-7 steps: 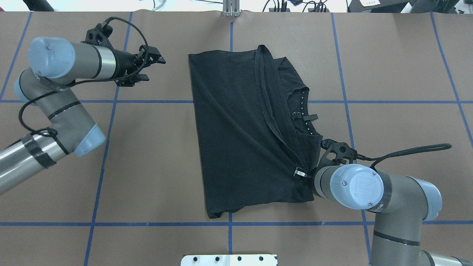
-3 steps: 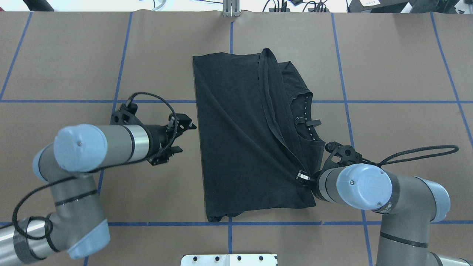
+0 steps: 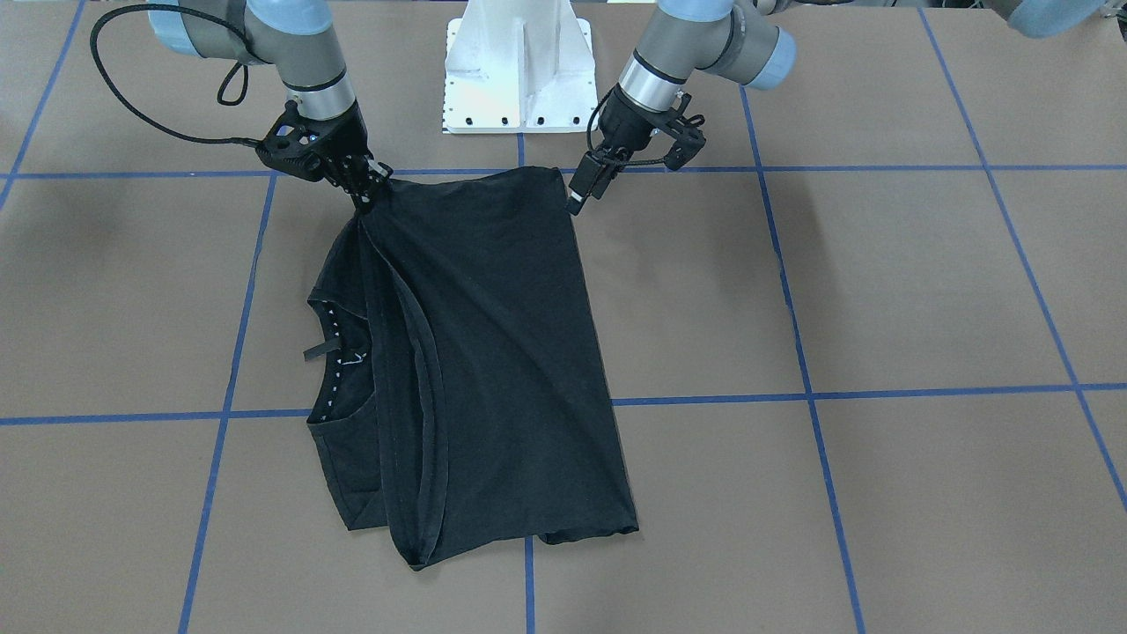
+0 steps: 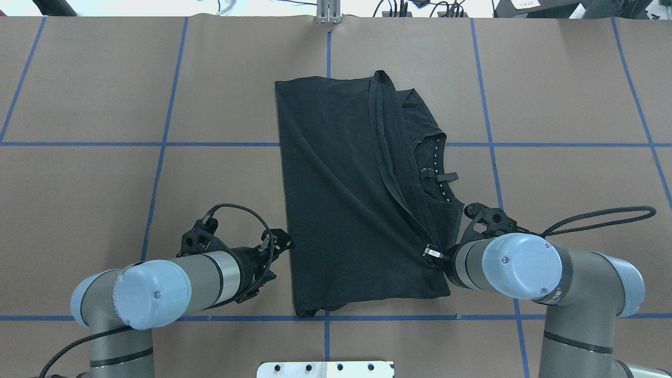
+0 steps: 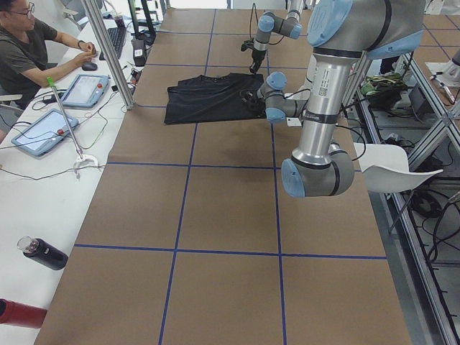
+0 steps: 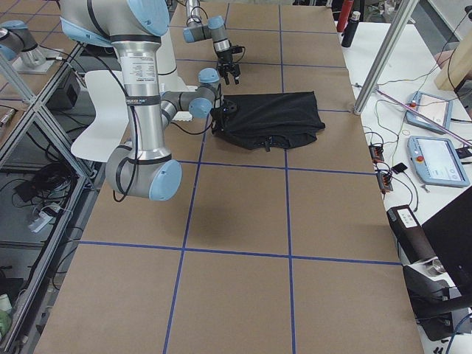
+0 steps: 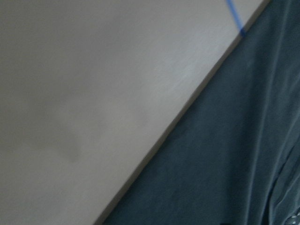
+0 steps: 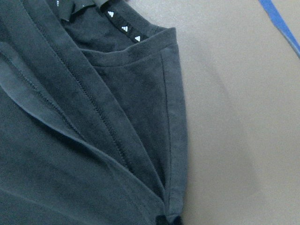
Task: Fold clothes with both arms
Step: 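Lower the left gripper to the shirt's other near corner beside the right gripper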
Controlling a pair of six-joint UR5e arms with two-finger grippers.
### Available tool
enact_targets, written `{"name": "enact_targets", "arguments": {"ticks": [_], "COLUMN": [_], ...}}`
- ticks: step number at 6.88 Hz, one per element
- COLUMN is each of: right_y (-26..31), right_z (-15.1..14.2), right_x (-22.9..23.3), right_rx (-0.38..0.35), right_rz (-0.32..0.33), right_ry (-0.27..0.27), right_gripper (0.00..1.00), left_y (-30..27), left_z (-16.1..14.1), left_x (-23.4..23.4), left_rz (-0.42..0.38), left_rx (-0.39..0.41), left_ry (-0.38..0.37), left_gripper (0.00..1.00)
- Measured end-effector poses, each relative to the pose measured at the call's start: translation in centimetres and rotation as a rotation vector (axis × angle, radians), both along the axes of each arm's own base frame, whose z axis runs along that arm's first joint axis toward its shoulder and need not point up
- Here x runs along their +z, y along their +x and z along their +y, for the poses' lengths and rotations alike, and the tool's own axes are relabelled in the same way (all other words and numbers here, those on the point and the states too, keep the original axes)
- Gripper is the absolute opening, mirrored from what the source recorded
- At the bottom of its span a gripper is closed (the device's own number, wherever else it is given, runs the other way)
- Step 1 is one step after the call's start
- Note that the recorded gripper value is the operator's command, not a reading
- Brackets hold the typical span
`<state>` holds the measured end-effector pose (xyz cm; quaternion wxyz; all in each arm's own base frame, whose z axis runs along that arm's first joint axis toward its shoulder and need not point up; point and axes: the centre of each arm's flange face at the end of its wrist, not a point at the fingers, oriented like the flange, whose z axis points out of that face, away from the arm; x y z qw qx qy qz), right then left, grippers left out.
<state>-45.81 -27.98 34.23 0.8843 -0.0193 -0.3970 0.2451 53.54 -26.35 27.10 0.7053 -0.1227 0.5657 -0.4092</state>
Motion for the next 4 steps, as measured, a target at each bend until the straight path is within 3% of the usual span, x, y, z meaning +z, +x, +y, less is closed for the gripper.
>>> {"name": "enact_targets", "arguments": {"ticks": [4], "right_y": [0.0], "right_z": [0.1], "right_x": [-0.1], "right_rx": [-0.006], "right_rz": [-0.003], "right_ry": [-0.003], "right_gripper": [0.00], "left_y": [2.1], "left_z": [2.9], "left_x": [0.6], "left_rz": [-0.007], "left_rx": [0.038], "left_ry": [-0.032], "left_gripper": [0.71]}}
